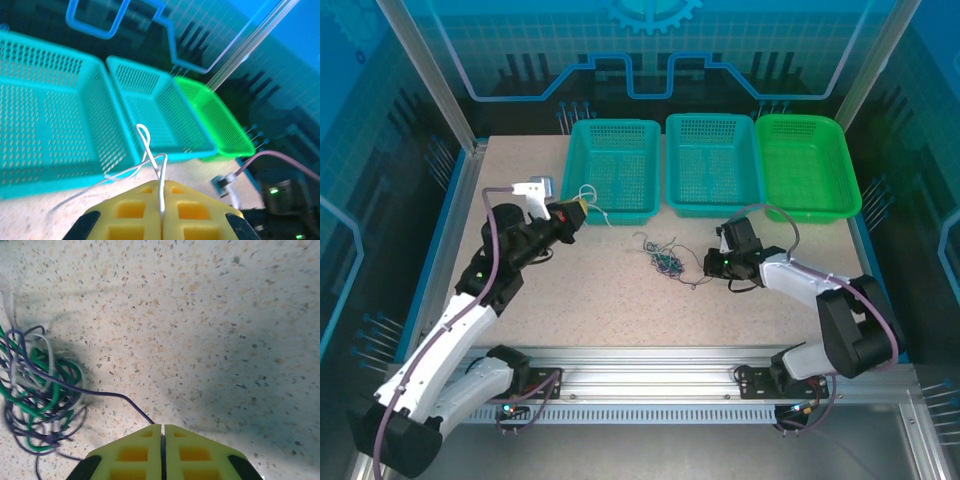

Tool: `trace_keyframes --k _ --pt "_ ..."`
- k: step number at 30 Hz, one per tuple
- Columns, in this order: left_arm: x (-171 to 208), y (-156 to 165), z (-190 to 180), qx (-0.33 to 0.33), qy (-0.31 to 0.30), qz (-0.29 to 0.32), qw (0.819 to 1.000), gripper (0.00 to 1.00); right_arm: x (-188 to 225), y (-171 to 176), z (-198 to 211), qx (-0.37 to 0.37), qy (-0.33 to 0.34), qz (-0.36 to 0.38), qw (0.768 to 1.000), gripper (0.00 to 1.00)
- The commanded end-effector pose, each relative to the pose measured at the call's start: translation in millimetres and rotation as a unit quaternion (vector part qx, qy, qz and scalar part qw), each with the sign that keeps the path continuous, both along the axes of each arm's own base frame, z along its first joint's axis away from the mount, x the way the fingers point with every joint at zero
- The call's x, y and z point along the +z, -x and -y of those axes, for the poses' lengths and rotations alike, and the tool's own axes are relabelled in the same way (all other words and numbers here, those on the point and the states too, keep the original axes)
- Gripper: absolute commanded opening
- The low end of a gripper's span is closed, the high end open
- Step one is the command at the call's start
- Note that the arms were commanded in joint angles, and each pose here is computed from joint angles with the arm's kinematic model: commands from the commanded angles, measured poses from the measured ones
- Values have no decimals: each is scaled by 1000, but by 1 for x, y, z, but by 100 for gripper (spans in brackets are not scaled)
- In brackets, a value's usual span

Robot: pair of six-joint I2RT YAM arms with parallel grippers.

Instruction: Untangle the cables

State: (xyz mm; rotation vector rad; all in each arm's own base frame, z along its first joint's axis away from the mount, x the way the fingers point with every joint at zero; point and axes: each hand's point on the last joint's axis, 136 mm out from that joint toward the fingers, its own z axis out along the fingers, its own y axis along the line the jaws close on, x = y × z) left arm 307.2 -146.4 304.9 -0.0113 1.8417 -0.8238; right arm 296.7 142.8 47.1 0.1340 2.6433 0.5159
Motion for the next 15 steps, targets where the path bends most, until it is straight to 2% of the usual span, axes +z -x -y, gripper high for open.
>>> trace_keyframes --k 1,3,4,6,8,12,14,15 --pt "-32 1 8 -29 -21 -51 998 0 14 5 2 8 16 18 1000 23" --pt "-45 4 28 -84 -9 -77 993 0 39 4 -11 44 20 59 997 44" --pt "-50 5 34 -99 -4 -88 991 0 54 3 -20 67 26 93 993 51" --pt "-55 7 42 -116 -1 -93 989 0 92 4 -50 140 42 189 971 67" --pt "-53 9 45 -122 -2 -84 989 0 119 8 -83 209 31 260 942 78" --pt "-41 13 52 -141 -1 -68 988 0 155 13 -153 323 -37 352 878 82" --pt "-39 15 54 -144 -1 -66 987 0 157 6 -177 342 -45 381 858 82" --pt "-37 15 54 -145 -1 -63 987 0 155 -4 -185 334 -41 392 856 82"
